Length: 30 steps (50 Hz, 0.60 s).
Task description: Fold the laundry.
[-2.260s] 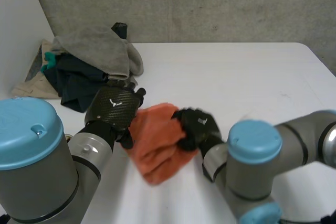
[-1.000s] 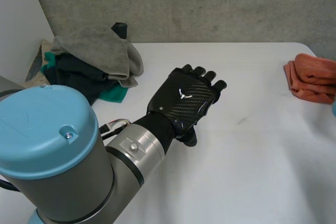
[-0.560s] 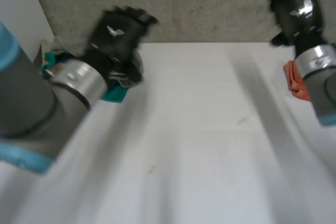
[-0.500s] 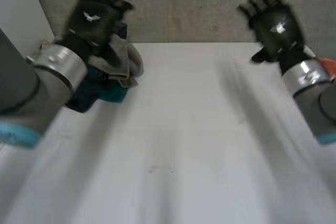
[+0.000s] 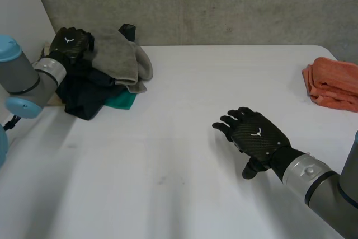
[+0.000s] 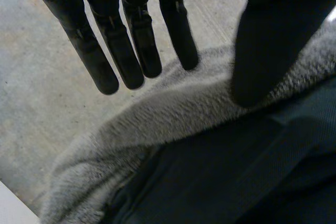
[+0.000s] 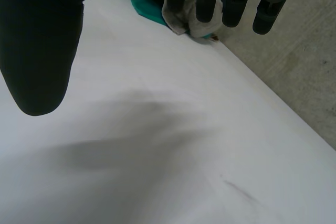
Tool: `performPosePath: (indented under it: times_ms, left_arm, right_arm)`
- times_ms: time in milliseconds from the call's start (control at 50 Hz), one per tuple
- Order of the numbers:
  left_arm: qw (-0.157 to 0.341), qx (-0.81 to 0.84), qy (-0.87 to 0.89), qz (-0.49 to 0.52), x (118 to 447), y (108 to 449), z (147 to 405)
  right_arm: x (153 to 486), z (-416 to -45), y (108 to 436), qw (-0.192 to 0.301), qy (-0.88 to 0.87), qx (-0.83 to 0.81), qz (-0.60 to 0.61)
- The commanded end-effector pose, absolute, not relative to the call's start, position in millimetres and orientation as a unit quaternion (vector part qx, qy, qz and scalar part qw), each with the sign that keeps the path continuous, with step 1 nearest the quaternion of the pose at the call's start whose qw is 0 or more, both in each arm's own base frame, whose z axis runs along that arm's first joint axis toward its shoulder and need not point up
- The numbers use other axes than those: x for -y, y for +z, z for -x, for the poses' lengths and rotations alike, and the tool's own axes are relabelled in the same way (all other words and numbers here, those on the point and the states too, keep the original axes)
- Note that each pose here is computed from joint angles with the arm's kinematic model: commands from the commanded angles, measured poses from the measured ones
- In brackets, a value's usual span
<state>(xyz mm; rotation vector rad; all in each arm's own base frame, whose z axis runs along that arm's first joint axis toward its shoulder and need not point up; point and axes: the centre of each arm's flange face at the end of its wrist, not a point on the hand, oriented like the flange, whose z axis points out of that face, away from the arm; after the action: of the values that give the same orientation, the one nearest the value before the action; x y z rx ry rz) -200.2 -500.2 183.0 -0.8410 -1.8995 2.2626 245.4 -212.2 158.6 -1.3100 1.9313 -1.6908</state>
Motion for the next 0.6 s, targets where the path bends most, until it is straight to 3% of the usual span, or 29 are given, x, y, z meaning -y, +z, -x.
performPosePath:
  times_ms: [20,120,200,320,340,480,540,600]
  left_arm:
    - [0.030,0.613,0.741,0.271,505.4,181.6,201.0]
    - [0.013,0.616,0.745,0.254,501.5,191.1,203.8]
    - [0.002,0.608,0.760,0.232,477.5,233.3,216.8]
    - [0.088,0.576,0.774,0.247,401.2,289.7,265.8]
    - [0.122,0.574,0.771,0.247,380.7,299.7,275.5]
    - [0.227,0.565,0.754,0.246,328.5,314.7,298.1]
    - [0.239,0.562,0.747,0.263,314.4,307.8,312.3]
    - [0.212,0.551,0.758,0.277,321.1,299.9,316.6]
  right_arm:
    - [211.6,-244.1,161.6,0.127,-0.586,-0.663,0.448]
    - [217.1,-239.0,174.1,0.113,-0.605,-0.657,0.436]
    - [221.4,-235.2,191.9,0.092,-0.631,-0.645,0.421]
    - [236.0,-221.1,222.2,0.047,-0.674,-0.628,0.388]
    - [237.0,-219.9,224.3,0.044,-0.676,-0.626,0.386]
    - [245.8,-208.6,228.9,0.035,-0.682,-0.634,0.363]
    - [247.5,-205.6,227.5,0.042,-0.680,-0.641,0.355]
    - [247.7,-204.5,225.8,0.046,-0.677,-0.645,0.350]
